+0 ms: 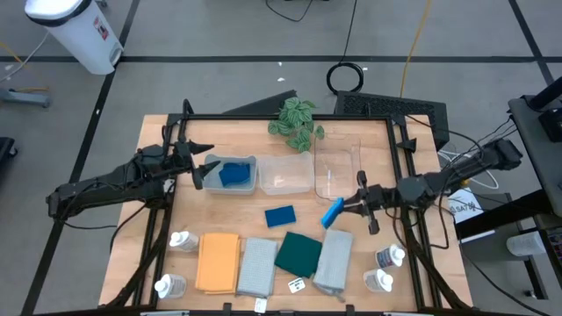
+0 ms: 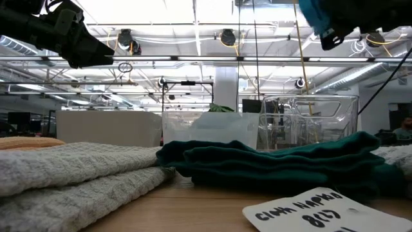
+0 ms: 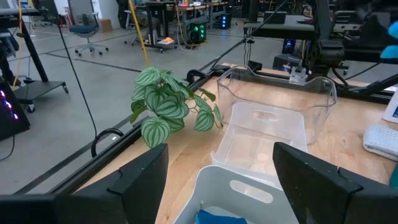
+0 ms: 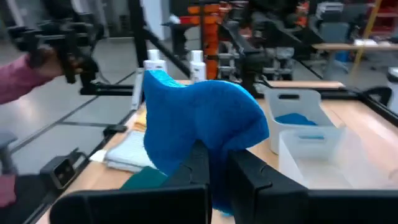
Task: Pick & Place Kitchen Items
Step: Put the blue sponge into the gray bin
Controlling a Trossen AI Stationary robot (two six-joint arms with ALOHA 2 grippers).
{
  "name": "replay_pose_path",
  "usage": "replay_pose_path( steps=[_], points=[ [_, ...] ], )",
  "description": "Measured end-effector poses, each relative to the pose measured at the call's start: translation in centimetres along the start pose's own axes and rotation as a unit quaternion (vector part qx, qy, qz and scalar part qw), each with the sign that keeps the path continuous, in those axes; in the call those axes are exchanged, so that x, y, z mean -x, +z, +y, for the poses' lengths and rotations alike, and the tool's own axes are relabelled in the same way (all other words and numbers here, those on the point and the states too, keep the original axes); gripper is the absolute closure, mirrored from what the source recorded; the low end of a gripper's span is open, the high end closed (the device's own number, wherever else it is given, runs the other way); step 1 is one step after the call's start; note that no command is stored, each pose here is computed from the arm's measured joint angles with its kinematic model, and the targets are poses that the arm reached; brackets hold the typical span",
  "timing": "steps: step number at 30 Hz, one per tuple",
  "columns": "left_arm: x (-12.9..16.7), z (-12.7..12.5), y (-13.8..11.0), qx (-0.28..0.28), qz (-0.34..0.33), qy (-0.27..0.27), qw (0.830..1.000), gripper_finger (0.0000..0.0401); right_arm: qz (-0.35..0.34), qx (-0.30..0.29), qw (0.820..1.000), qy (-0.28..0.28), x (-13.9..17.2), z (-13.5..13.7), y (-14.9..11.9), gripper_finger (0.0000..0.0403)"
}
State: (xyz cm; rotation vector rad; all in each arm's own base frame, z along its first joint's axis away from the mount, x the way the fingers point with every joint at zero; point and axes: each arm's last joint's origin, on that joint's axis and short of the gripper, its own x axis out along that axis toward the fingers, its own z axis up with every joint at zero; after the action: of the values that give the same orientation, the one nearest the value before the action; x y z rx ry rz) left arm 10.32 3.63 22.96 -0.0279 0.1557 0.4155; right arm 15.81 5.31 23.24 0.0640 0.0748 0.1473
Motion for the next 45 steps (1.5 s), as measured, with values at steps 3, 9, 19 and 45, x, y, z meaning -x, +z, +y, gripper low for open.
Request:
replay_pose_path(
  steps=[3, 9, 19, 45],
  points=[
    [0.0, 0.0, 0.3, -0.016, -0.015, -0.002, 1.0, 0.0107, -0.016, -0.019, 0.999, -0.022, -0.2, -0.7, 0.3, 0.0394],
    [0.1, -0.2, 1.3, 0.074, -0.064, -0.031, 0.995, 0.0107, -0.035, -0.04, 0.997, -0.059, -1.2, -1.6, 0.3, 0.0394],
    [0.3, -0.1, 2.3, 0.125, -0.116, -0.04, 0.984, 0.0107, -0.073, -0.018, 0.99, -0.119, -3.4, -2.9, 0.0, 0.0394],
    [-8.2, -4.8, 1.2, 0.098, -0.104, -0.177, 0.974, 0.0107, -0.081, -0.047, 0.973, -0.21, -5.7, -7.2, -1.9, 0.0394]
  ],
)
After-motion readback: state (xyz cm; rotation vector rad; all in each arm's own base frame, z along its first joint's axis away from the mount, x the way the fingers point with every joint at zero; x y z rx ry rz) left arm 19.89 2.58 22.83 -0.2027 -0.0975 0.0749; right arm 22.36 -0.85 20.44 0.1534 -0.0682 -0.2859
